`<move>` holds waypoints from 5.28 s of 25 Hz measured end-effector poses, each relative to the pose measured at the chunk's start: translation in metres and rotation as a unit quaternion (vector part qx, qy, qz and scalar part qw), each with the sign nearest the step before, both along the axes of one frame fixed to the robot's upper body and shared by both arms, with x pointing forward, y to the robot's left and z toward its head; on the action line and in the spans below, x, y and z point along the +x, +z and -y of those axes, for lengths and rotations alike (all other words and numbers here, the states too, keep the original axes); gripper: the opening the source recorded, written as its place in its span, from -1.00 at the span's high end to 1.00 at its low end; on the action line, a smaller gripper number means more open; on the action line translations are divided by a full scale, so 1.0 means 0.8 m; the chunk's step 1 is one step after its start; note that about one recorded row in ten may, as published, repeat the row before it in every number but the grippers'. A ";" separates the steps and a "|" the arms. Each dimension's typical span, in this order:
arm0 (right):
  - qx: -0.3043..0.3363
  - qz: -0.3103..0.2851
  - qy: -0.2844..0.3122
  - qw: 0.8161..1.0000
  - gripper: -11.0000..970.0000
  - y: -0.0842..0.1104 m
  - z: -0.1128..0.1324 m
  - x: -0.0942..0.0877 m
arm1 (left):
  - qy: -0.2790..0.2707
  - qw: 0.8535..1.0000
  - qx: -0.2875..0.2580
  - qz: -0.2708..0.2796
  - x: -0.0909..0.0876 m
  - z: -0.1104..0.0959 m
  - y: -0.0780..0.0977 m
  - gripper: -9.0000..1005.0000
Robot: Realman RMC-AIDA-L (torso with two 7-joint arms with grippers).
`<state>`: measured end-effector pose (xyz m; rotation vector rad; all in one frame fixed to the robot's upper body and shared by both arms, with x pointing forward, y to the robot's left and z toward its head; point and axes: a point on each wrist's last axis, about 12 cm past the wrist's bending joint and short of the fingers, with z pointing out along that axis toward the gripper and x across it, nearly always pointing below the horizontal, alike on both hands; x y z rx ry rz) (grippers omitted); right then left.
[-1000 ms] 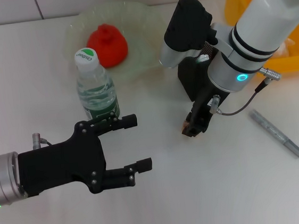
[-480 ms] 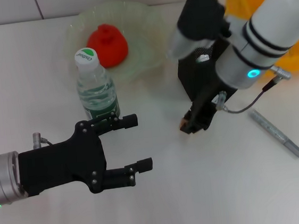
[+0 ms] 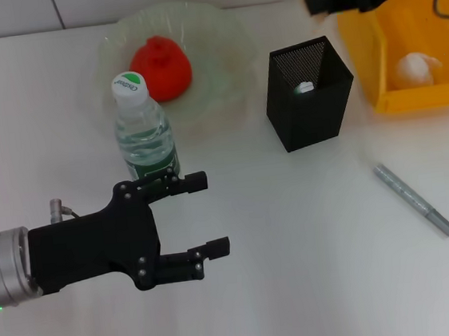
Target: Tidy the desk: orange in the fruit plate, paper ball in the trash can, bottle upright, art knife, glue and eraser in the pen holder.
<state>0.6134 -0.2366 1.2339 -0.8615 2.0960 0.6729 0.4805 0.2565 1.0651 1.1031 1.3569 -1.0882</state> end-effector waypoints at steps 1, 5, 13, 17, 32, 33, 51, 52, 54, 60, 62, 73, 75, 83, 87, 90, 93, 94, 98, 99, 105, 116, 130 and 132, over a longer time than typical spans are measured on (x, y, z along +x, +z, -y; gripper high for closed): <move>0.000 -0.003 -0.006 1.000 0.46 -0.002 0.004 0.002 | 0.000 1.000 0.000 0.000 0.000 0.000 0.000 -0.65; -0.014 -0.025 -0.023 0.999 0.46 -0.020 0.006 0.015 | -0.003 1.000 -0.003 -0.002 0.001 0.002 0.001 -0.65; -0.025 -0.036 -0.002 0.999 0.28 -0.034 -0.007 0.019 | -0.004 1.000 -0.003 -0.005 0.003 0.004 0.002 -0.65; -0.026 -0.035 0.003 0.999 -0.02 -0.030 -0.006 0.016 | -0.005 1.000 -0.004 -0.007 0.003 0.005 0.001 -0.65; -0.239 -0.224 -0.021 0.945 -0.20 -0.065 -0.011 -0.033 | -0.002 1.000 -0.002 -0.008 0.003 0.003 0.000 -0.65; -0.259 -0.233 -0.026 0.937 -0.20 -0.079 -0.019 -0.034 | -0.001 1.000 -0.001 -0.008 0.004 0.003 0.000 -0.65; -0.289 -0.247 -0.038 0.924 -0.18 -0.121 -0.036 -0.027 | 0.003 1.000 0.002 -0.008 0.005 0.006 -0.002 -0.65; -0.291 -0.246 -0.039 0.924 -0.19 -0.121 -0.036 -0.027 | 0.003 1.000 0.002 -0.008 0.005 0.006 -0.002 -0.65; -0.296 -0.243 -0.041 0.923 -0.19 -0.122 -0.036 -0.027 | 0.003 1.000 0.002 -0.008 0.005 0.006 -0.002 -0.65; -0.304 -0.237 -0.042 0.922 -0.07 -0.126 -0.038 -0.026 | 0.004 1.000 0.003 -0.007 0.006 0.006 -0.002 -0.65; -0.307 -0.237 -0.042 0.921 0.04 -0.129 -0.039 -0.026 | 0.004 1.000 0.003 -0.007 0.005 0.006 -0.003 -0.65; -0.306 -0.232 -0.043 0.922 0.34 -0.132 -0.042 -0.024 | 0.005 1.000 0.003 -0.007 0.004 0.005 -0.004 -0.65; -0.305 -0.233 -0.042 0.922 0.38 -0.132 -0.042 -0.024 | 0.006 1.000 0.003 -0.007 0.004 0.005 -0.004 -0.65; -0.306 -0.233 -0.042 0.922 0.70 -0.132 -0.042 -0.024 | 0.005 1.000 0.003 -0.006 0.004 0.005 -0.004 -0.65; -0.306 -0.233 -0.043 0.922 0.77 -0.132 -0.041 -0.024 | 0.005 1.000 0.003 -0.006 0.005 0.006 -0.003 -0.65; -0.305 -0.231 -0.043 0.923 0.79 -0.132 -0.040 -0.025 | 0.006 1.000 0.003 -0.006 0.005 0.005 -0.003 -0.65; -0.301 -0.225 -0.043 0.926 0.79 -0.128 -0.039 -0.025 | 0.006 1.000 0.003 -0.006 0.005 0.005 -0.003 -0.65; -0.300 -0.223 -0.044 0.926 0.79 -0.127 -0.039 -0.025 | 0.006 1.000 0.003 -0.006 0.005 0.005 -0.004 -0.65; -0.302 -0.228 -0.041 0.925 0.78 -0.125 -0.038 -0.027 | 0.005 1.000 0.004 -0.006 0.005 0.006 -0.003 -0.65; -0.303 -0.228 -0.040 0.924 0.78 -0.125 -0.038 -0.027 | 0.005 1.000 0.004 -0.006 0.005 0.006 -0.003 -0.65; -0.307 -0.226 -0.039 0.924 0.76 -0.126 -0.038 -0.027 | 0.004 1.000 0.004 -0.005 0.006 0.006 -0.003 -0.65; -0.313 -0.221 -0.036 0.923 0.39 -0.132 -0.039 -0.026 | 0.004 1.000 0.004 -0.004 0.007 0.007 -0.002 -0.65; -0.303 -0.201 -0.041 0.931 0.64 -0.125 -0.036 -0.029 | 0.006 1.000 0.004 -0.005 0.006 0.006 -0.003 -0.65; -0.288 -0.187 -0.039 0.938 0.66 -0.112 -0.033 -0.035 | 0.005 1.000 0.002 -0.005 0.006 0.006 -0.002 -0.65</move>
